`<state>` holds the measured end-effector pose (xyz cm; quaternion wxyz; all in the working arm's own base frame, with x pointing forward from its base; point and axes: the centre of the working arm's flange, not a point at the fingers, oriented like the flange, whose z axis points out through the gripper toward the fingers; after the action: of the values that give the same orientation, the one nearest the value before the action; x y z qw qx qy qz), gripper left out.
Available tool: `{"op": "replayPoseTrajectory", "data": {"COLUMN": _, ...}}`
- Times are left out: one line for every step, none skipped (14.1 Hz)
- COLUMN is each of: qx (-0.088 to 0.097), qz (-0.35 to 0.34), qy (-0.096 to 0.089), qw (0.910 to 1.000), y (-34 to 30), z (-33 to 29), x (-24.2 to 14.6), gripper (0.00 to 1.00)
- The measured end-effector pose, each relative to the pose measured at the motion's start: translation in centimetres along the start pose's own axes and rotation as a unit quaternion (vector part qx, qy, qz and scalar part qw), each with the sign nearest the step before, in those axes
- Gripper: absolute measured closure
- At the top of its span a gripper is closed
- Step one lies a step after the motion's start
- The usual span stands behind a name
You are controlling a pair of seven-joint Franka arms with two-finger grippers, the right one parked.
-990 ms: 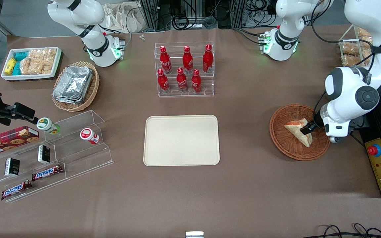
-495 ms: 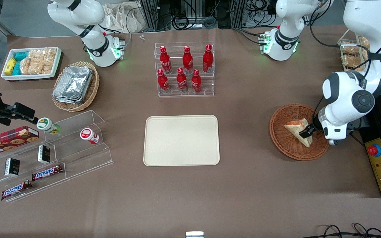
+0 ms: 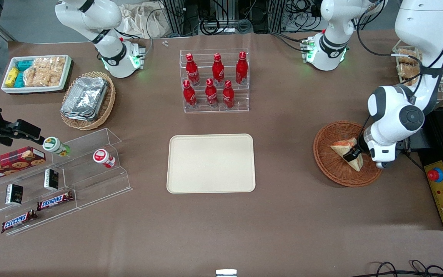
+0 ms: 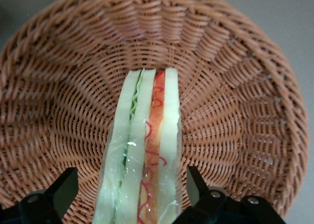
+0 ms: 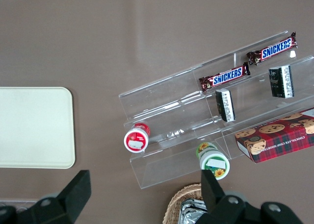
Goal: Place sandwich from basket to tray
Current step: 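Close the left gripper on the sandwich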
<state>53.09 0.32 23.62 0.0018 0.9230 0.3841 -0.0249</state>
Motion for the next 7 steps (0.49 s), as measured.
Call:
{"op": "replayPoseTrajectory", "data": {"qx": 0.0, "qz": -0.001, "qy": -0.001, "qw": 1.0, "y": -0.05, "z": 0.26, "x": -0.17, "gripper": 0.02}}
{"op": "replayPoseTrajectory", "data": {"qx": 0.001, "qz": -0.001, "qy": -0.001, "qw": 1.0, "y": -0.05, "z": 0.32, "x": -0.22, "gripper": 0.04}}
{"op": "replayPoseTrajectory", "data": {"qx": 0.0, "qz": -0.001, "qy": 0.0, "qw": 1.0, "y": -0.02, "z": 0.28, "x": -0.21, "gripper": 0.15}}
{"op": "replayPoseTrajectory", "data": {"qx": -0.001, "qz": -0.001, "qy": 0.0, "qw": 1.0, "y": 0.04, "z": 0.22, "x": -0.2, "gripper": 0.28}}
{"op": "replayPoseTrajectory", "data": {"qx": -0.002, "qz": 0.0, "qy": 0.002, "qw": 1.0, "y": 0.11, "z": 0.12, "x": -0.18, "gripper": 0.39}}
{"op": "replayPoseTrajectory", "data": {"qx": -0.004, "qz": 0.001, "qy": 0.004, "qw": 1.0, "y": 0.21, "z": -0.05, "x": -0.17, "gripper": 0.48}}
{"op": "replayPoseTrajectory", "data": {"qx": -0.005, "qz": 0.002, "qy": 0.005, "qw": 1.0, "y": 0.3, "z": -0.27, "x": -0.17, "gripper": 0.57}}
